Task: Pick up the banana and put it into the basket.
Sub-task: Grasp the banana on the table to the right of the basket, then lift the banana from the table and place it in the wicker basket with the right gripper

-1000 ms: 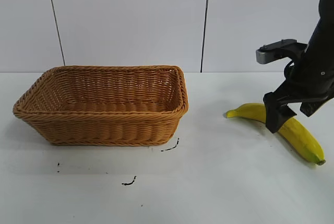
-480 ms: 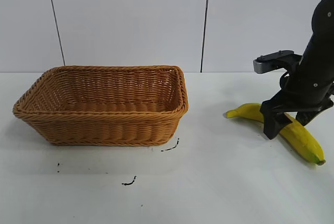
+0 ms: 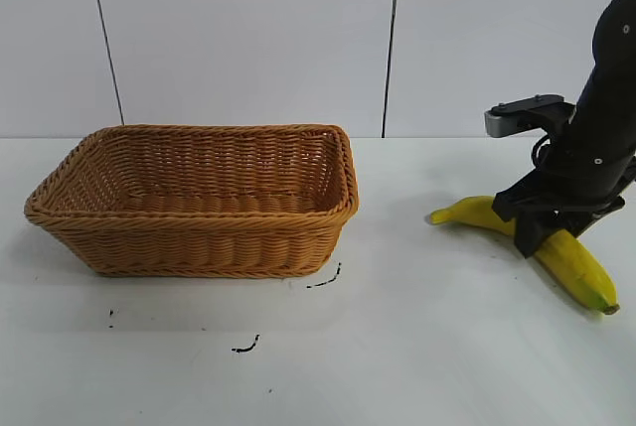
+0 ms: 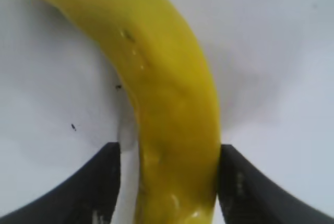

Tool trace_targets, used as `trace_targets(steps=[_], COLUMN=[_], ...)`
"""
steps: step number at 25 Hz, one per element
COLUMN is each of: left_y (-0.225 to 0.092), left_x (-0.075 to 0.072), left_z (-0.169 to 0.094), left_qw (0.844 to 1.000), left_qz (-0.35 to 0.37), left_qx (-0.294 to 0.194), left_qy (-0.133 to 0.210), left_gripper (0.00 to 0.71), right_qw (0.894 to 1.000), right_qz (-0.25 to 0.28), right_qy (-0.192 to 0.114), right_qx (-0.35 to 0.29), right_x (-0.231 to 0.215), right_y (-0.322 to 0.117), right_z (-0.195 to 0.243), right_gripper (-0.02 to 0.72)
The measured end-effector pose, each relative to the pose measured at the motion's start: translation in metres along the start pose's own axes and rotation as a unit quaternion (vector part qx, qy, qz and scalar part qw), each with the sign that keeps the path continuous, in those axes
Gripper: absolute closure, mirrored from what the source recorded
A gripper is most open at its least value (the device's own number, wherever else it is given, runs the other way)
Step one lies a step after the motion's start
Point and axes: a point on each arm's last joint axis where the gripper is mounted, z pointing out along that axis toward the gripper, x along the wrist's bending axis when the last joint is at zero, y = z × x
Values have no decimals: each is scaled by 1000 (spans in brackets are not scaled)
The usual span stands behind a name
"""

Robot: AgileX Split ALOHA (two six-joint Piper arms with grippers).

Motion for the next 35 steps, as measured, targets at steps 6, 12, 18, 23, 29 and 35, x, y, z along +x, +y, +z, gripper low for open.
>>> trace_targets(steps=[6,12,18,23,29,35], left_y=[0,0,0,0,0,0], left_x=[0,0,0,0,0,0], left_z=[0,0,0,0,0,0], left_qw=[1000,1000,1000,1000,1000,1000], left_qz=[0,0,0,0,0,0], left_qx=[0,0,0,0,0,0], left_qy=[0,0,0,0,0,0], left_gripper=[15,15,15,15,15,15], right_qw=[1000,1000,999,997,989,958], right_qz=[-5,-8,-24,-64,-120,-249], right_qy=[-1,-8,-12,-5,4,16], right_qx=[7,17,-17,-46,-91,-140], right_x=[0,-4,4,27,68,141], right_y=[-1,13,56,91,138,161], right_z=[-3,-51,-110,-137,-136,-133], right_gripper=[385,385,385,385,385,385])
